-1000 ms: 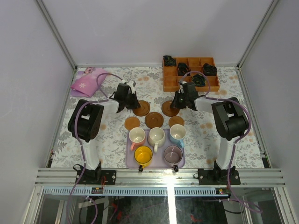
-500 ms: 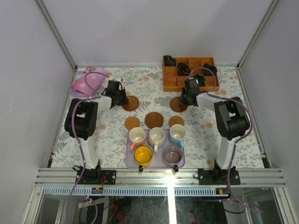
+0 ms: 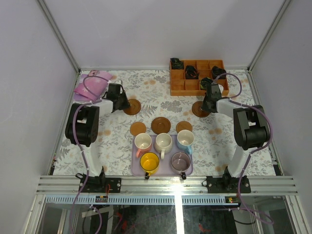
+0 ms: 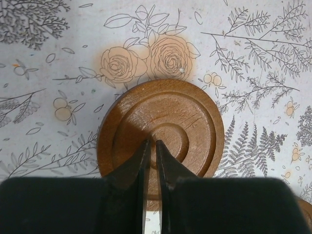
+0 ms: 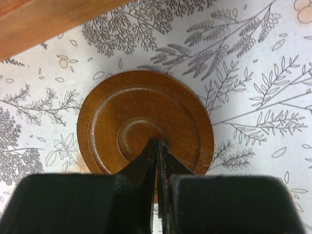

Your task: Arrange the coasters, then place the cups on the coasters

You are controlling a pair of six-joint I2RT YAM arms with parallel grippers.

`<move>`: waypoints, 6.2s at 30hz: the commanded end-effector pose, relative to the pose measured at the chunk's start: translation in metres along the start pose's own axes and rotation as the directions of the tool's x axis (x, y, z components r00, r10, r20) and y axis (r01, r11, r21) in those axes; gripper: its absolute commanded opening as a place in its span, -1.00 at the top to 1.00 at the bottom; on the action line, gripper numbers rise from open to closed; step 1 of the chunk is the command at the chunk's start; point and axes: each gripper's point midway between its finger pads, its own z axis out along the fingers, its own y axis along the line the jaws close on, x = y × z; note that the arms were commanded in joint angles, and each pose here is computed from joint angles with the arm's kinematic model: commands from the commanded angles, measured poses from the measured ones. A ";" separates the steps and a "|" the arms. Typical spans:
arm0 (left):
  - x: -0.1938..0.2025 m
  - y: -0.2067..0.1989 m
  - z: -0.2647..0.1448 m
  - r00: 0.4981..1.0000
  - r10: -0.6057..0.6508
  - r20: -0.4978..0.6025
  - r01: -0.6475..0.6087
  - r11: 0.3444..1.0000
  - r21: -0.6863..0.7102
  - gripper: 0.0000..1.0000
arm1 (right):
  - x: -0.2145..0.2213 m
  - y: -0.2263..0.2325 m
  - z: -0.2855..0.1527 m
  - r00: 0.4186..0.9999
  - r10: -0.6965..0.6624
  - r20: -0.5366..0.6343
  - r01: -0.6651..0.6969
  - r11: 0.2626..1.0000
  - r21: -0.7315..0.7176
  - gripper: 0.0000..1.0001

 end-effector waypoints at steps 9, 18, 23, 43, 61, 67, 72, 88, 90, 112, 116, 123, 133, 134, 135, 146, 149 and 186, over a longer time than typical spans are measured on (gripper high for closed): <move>-0.045 -0.034 -0.081 0.962 0.055 0.269 -0.086 0.991 0.104 0.77 | -0.016 0.032 -0.057 0.986 -0.125 0.109 0.140 0.978 -0.152 0.90; 0.020 -0.048 -0.089 0.983 0.122 0.140 -0.138 0.984 0.110 0.76 | 0.018 0.068 -0.088 0.973 -0.210 0.100 0.230 0.935 -0.271 0.82; 0.066 -0.059 -0.086 0.989 0.146 0.026 -0.148 0.981 0.124 1.00 | 0.048 0.072 -0.088 0.971 -0.235 0.037 0.234 0.918 -0.321 1.00; 0.131 -0.031 -0.105 0.976 0.128 -0.174 -0.139 0.989 -0.053 1.00 | 0.106 0.087 -0.088 0.943 -0.308 -0.128 0.212 0.849 -0.483 1.00; 0.151 -0.035 -0.068 0.942 0.181 -0.282 -0.198 0.980 -0.033 1.00 | 0.145 0.066 -0.061 0.903 -0.329 -0.277 0.207 0.896 -0.392 1.00; 0.148 -0.039 -0.047 0.934 0.200 -0.297 -0.218 0.976 -0.029 1.00 | 0.137 0.067 -0.040 0.908 -0.314 -0.276 0.217 0.918 -0.331 1.00; 0.139 -0.046 -0.027 0.929 0.219 -0.299 -0.238 0.971 -0.030 1.00 | 0.124 0.074 -0.025 0.916 -0.309 -0.256 0.228 0.926 -0.300 1.00; 0.100 -0.056 0.016 0.939 0.243 -0.242 -0.257 0.966 -0.031 1.00 | 0.066 0.094 0.012 0.935 -0.323 -0.148 0.291 0.935 -0.205 1.00; 0.092 -0.058 0.021 0.945 0.228 -0.233 -0.238 0.971 -0.013 1.00 | 0.059 0.099 0.016 0.937 -0.321 -0.138 0.289 0.934 -0.208 1.00; 0.046 -0.073 0.035 0.975 0.154 -0.160 -0.136 0.984 0.115 1.00 | 0.016 0.110 0.022 0.959 -0.276 -0.065 0.253 0.936 -0.243 1.00; 0.026 -0.088 0.017 0.982 0.170 -0.083 -0.155 0.974 0.167 1.00 | -0.003 0.122 0.006 0.952 -0.306 0.001 0.294 0.913 -0.282 1.00; -0.012 -0.120 -0.032 0.979 0.171 0.108 -0.194 0.941 0.276 0.88 | -0.024 0.146 -0.047 0.938 -0.331 0.107 0.346 0.861 -0.373 1.00; -0.010 -0.117 -0.068 0.970 0.154 0.187 -0.203 0.939 0.277 0.79 | 0.062 0.195 -0.094 0.870 -0.493 0.024 0.422 0.717 -0.554 1.00; -0.006 -0.114 -0.069 0.971 0.151 0.185 -0.198 0.943 0.269 0.79 | 0.070 0.199 -0.095 0.861 -0.508 0.017 0.428 0.707 -0.563 1.00; -0.004 -0.111 -0.069 0.972 0.145 0.185 -0.191 0.947 0.260 0.79 | 0.080 0.202 -0.094 0.852 -0.524 0.005 0.434 0.700 -0.568 1.00; 0.009 -0.090 -0.069 0.977 0.124 0.173 -0.157 0.969 0.192 0.79 | 0.152 0.220 -0.091 0.774 -0.627 -0.092 0.453 0.650 -0.610 1.00; 0.009 -0.088 -0.068 0.978 0.119 0.174 -0.151 0.971 0.184 0.79 | 0.165 0.219 -0.086 0.760 -0.638 -0.124 0.450 0.654 -0.609 1.00; -0.005 -0.046 -0.042 0.977 0.130 0.167 -0.134 0.991 0.014 0.77 | 0.078 0.214 0.013 0.837 -0.540 -0.090 0.463 0.786 -0.410 1.00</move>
